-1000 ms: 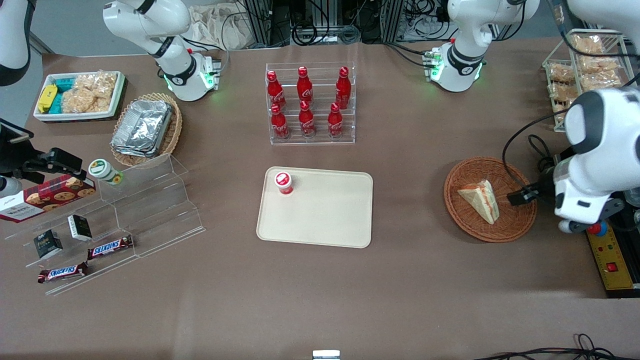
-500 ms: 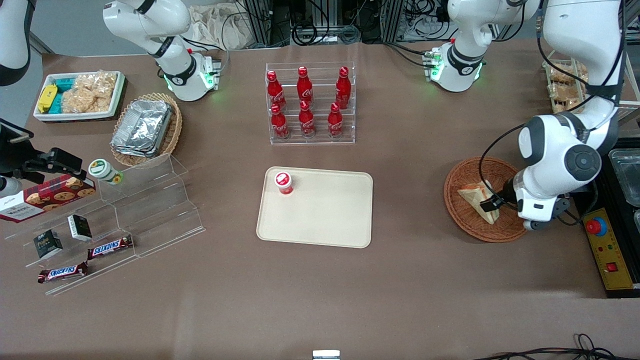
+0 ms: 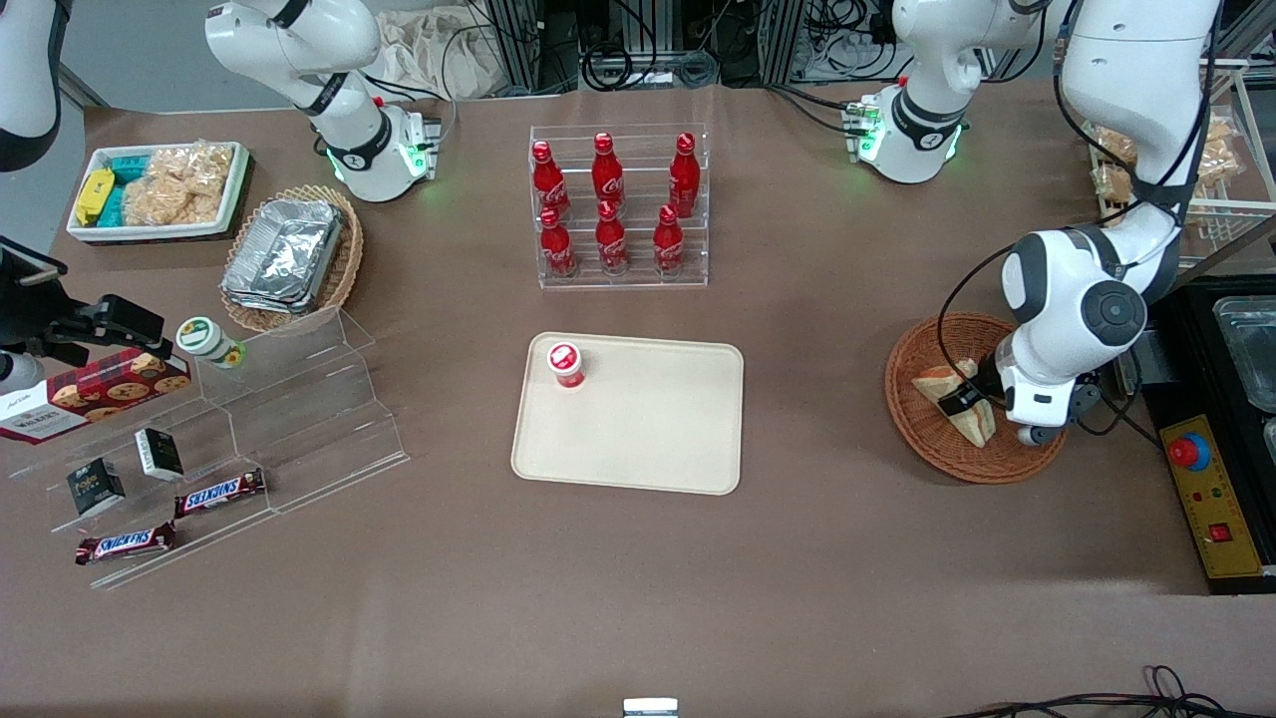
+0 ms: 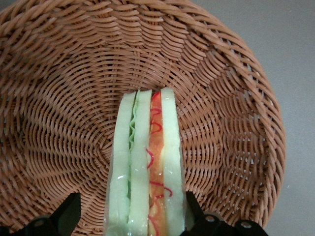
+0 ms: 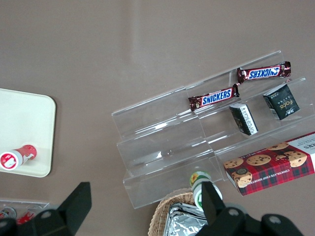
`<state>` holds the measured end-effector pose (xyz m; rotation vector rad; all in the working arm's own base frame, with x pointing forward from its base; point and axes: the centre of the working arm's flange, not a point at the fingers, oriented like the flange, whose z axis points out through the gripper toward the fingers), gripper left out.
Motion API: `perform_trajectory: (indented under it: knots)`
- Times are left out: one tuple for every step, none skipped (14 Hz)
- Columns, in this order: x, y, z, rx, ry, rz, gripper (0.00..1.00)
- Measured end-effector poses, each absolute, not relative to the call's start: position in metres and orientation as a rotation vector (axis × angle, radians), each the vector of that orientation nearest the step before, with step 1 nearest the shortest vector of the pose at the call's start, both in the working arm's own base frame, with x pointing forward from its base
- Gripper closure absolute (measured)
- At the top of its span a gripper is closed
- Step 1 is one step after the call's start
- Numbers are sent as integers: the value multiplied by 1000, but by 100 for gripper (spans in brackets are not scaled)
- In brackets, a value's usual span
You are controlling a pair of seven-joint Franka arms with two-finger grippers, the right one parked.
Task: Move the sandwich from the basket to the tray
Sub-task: 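Close the left gripper on the sandwich and lift it from the basket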
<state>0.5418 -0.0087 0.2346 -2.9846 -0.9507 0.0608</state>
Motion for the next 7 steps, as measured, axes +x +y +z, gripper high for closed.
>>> perform_trajectory:
  knots:
    - [542, -9, 235, -2983, -956, 59, 13]
    - [542, -9, 235, -2981, -966, 54, 23]
    - [544, -9, 237, -2978, -986, 42, 37]
    - [547, -10, 243, -2977, -1009, 19, 47]
    - [551, -12, 253, -2981, -1024, -15, 57]
    - [557, -14, 268, -2992, -1025, -52, 63]
    - [562, -18, 288, -3003, -1016, -74, 69]
